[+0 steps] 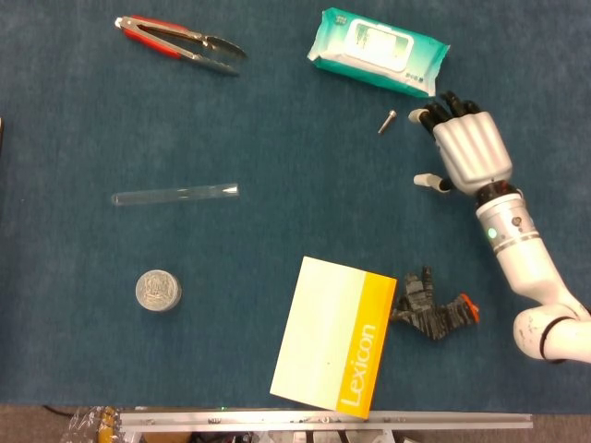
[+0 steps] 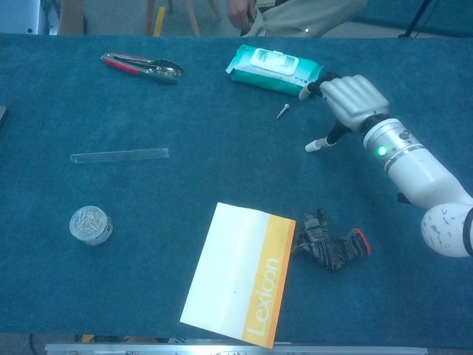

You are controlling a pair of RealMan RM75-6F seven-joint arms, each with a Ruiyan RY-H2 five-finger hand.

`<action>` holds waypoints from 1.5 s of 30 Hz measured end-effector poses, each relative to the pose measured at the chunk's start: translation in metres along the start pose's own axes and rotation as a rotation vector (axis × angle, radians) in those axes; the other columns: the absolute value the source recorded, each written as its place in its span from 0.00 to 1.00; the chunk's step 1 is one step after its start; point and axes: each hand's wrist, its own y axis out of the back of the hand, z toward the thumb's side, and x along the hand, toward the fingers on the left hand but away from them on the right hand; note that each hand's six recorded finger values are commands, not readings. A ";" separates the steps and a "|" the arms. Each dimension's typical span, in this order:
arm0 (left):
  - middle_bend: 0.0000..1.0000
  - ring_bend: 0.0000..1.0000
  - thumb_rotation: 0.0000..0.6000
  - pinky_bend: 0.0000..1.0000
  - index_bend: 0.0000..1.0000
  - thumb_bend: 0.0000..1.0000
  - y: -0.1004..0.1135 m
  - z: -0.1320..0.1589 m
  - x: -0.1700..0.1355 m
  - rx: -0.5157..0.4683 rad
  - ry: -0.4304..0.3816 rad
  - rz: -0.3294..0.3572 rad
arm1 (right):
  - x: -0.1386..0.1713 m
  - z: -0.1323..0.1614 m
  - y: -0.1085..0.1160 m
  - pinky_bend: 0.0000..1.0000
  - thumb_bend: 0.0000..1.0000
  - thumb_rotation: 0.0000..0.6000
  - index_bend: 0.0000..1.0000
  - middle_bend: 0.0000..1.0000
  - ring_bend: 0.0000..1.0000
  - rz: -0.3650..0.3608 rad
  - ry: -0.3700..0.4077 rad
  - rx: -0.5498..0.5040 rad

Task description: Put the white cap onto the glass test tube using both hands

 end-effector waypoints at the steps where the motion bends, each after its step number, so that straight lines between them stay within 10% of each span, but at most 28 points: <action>1: 0.16 0.00 1.00 0.07 0.25 0.37 0.000 0.000 0.000 0.000 0.000 0.000 | -0.001 0.000 0.000 0.27 0.00 1.00 0.27 0.27 0.13 -0.001 0.000 0.001; 20: 0.15 0.00 1.00 0.07 0.25 0.37 0.000 0.003 0.000 0.001 -0.012 0.002 | 0.014 0.002 0.017 0.27 0.03 1.00 0.30 0.27 0.13 -0.014 0.036 -0.044; 45: 0.15 0.00 1.00 0.07 0.24 0.37 -0.001 -0.003 -0.003 0.000 0.002 -0.006 | 0.012 0.011 -0.016 0.27 0.19 1.00 0.46 0.27 0.13 0.085 0.038 -0.005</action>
